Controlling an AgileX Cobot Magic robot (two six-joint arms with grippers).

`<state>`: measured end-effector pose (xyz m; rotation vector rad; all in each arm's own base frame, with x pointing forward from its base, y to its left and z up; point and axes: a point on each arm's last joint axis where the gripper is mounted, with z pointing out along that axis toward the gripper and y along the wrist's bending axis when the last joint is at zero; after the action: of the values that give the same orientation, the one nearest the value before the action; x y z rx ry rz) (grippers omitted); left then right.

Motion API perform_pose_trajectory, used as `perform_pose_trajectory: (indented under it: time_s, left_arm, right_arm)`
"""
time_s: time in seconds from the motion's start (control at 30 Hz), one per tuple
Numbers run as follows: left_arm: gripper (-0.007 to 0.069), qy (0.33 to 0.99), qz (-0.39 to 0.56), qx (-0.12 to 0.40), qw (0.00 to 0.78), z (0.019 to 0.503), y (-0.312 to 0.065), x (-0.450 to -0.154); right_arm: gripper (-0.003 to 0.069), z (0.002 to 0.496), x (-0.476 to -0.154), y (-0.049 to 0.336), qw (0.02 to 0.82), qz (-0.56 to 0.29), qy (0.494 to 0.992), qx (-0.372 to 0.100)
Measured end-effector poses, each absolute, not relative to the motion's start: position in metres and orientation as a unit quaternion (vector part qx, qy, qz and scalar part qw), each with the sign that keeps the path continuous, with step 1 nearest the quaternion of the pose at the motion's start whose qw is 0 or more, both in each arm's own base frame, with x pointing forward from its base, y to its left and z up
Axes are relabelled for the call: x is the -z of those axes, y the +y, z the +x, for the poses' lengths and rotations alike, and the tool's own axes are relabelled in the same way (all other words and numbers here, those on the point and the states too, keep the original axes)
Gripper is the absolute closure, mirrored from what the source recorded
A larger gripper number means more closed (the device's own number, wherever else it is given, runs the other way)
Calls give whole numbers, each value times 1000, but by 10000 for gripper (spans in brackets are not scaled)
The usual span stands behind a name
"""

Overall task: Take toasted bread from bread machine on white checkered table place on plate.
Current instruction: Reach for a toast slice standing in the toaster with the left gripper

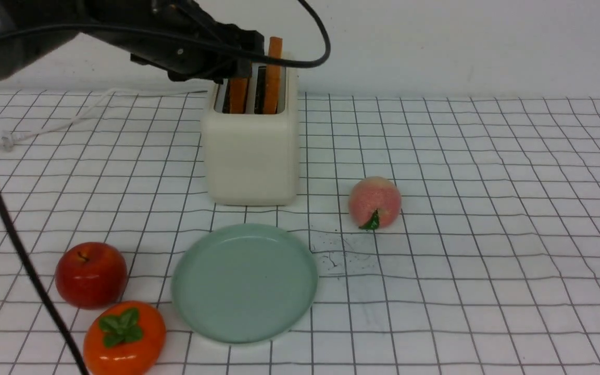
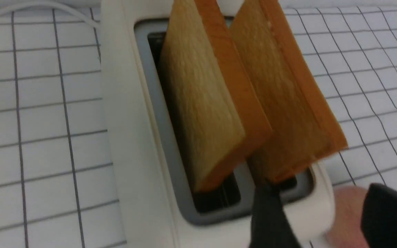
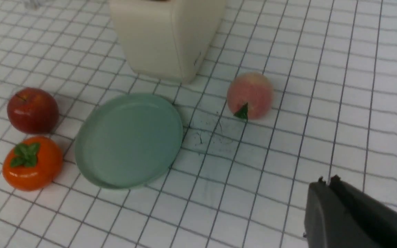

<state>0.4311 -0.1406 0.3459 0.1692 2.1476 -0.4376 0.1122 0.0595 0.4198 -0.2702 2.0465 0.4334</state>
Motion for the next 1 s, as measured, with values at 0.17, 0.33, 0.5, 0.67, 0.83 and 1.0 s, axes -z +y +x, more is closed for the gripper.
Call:
perform_pose_trajectory:
  time_s: [0.17, 0.33, 0.5, 0.67, 0.83, 1.0]
  left_arm:
    - [116, 852, 59, 173, 490, 458, -146, -328]
    - [175, 833, 54, 161, 527, 477, -147, -309]
    - [319, 823, 57, 149, 546, 485, -148, -298]
    - [490, 815, 69, 134, 560, 488, -147, -297]
    - [519, 811, 70, 132, 566, 486, -144, -304]
    - [519, 778, 74, 138, 608, 456, -136, -370]
  right_arm:
    - [644, 117, -433, 62, 554, -107, 800, -204]
    - [638, 119, -443, 64, 593, -103, 768, -220]
    - [635, 119, -443, 64, 592, -103, 768, -220]
    - [627, 119, -442, 64, 590, -103, 771, -219]
    - [622, 118, -442, 64, 590, -103, 770, -219]
    - [617, 116, -443, 62, 593, -103, 767, -219]
